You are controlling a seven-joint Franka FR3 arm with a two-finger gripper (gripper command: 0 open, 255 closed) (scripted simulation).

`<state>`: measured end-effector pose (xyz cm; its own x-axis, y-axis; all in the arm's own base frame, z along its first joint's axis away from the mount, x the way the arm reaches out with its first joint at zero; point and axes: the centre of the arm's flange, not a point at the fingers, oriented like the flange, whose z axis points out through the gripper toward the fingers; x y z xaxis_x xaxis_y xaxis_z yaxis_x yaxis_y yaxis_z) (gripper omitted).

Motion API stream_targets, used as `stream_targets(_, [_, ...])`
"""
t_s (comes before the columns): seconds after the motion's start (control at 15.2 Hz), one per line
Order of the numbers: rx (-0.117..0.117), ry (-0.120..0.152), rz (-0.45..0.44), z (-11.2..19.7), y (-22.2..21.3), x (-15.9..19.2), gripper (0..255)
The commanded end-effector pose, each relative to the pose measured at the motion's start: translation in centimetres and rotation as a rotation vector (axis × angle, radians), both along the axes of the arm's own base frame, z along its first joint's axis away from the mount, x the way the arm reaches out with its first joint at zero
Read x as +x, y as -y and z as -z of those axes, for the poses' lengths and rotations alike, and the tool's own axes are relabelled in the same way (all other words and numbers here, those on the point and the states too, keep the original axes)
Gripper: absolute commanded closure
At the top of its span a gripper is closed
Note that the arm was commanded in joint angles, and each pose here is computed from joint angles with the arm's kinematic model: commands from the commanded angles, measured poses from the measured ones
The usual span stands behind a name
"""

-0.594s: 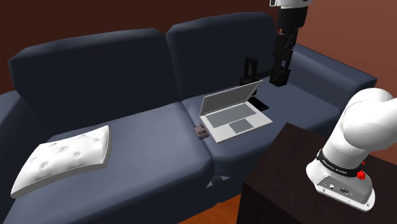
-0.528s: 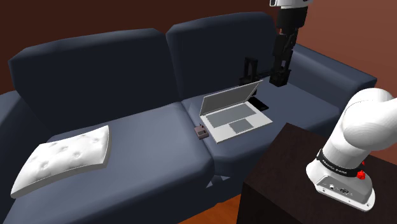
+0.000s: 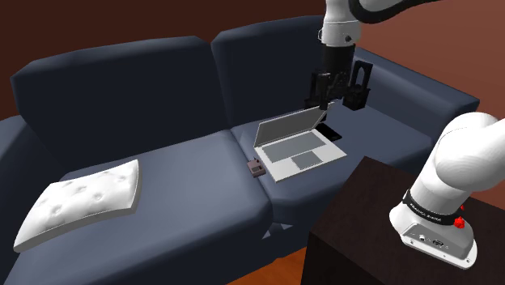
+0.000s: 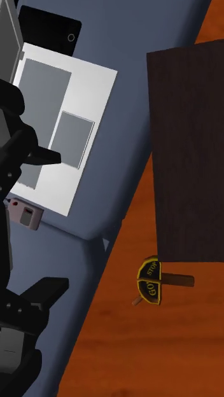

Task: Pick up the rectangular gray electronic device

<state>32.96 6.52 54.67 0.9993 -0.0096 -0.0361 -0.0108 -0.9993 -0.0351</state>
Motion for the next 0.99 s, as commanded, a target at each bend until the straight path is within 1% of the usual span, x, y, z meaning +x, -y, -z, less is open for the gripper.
stream_targets(0.0, [-0.001, 0.004, 0.025, 2.0, -0.7, 1.5, 0])
stream_targets(0.92, [-0.017, 0.013, 0.186, 16.2, -3.9, 12.8, 0])
